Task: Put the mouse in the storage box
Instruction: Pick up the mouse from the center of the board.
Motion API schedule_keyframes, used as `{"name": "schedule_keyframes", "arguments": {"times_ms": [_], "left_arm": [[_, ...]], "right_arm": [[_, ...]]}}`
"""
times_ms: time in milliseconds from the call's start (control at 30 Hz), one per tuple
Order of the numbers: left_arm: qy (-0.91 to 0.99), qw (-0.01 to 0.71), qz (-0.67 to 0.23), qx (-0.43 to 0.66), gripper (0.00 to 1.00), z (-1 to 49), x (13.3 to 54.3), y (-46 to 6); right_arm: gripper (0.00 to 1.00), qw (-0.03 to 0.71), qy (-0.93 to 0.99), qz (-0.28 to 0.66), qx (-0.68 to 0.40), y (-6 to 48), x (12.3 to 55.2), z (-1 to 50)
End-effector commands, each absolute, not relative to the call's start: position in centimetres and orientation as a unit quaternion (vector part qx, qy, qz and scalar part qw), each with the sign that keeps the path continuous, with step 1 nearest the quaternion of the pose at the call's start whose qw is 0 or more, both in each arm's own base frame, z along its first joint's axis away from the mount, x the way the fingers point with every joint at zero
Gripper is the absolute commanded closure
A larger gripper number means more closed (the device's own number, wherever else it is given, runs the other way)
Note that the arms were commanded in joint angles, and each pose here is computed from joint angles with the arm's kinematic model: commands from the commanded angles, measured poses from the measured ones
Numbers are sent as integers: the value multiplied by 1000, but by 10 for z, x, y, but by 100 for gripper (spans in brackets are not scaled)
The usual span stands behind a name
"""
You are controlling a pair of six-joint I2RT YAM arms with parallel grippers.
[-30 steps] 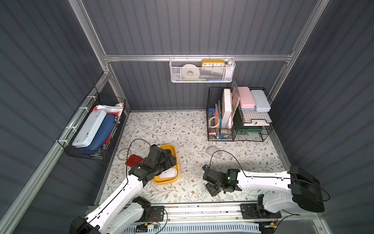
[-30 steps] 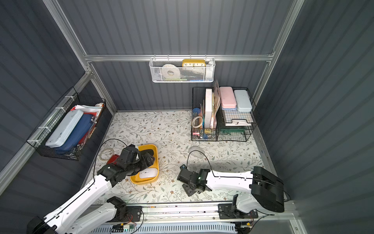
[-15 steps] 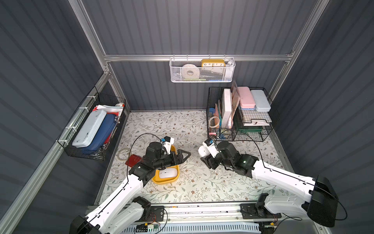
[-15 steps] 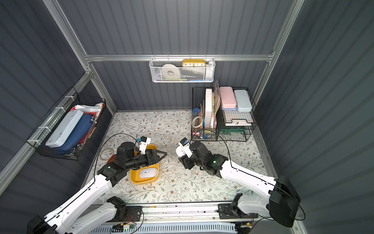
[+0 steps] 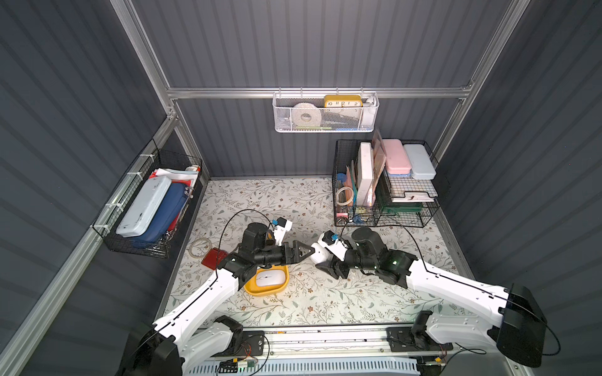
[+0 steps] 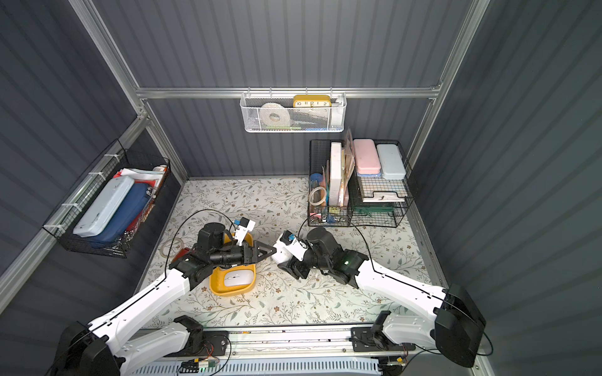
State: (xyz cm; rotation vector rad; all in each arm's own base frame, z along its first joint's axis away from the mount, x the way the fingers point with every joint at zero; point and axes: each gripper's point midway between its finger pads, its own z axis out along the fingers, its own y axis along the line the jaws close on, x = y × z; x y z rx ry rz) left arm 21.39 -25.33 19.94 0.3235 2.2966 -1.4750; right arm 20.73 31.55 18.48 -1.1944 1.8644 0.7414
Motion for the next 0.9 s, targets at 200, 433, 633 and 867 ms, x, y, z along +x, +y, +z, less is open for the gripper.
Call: {"name": "schedule_keyframes", "arguments": {"times_ms": [200, 433, 633, 867], "left_arm": [[800, 201, -548, 138, 15, 212, 217, -263], [812, 168, -543, 130, 24, 188, 217, -271], [813, 160, -544, 133, 28, 186, 213, -277], [825, 131, -534, 130, 37, 170, 207, -281]], "right_arm": [[70, 393, 703, 321, -499, 332, 202, 188], [70, 394, 704, 316, -499, 334, 206, 189], [69, 394, 704, 307, -505, 336, 210, 190], [65, 400, 707, 294, -503, 337, 217, 190]]}}
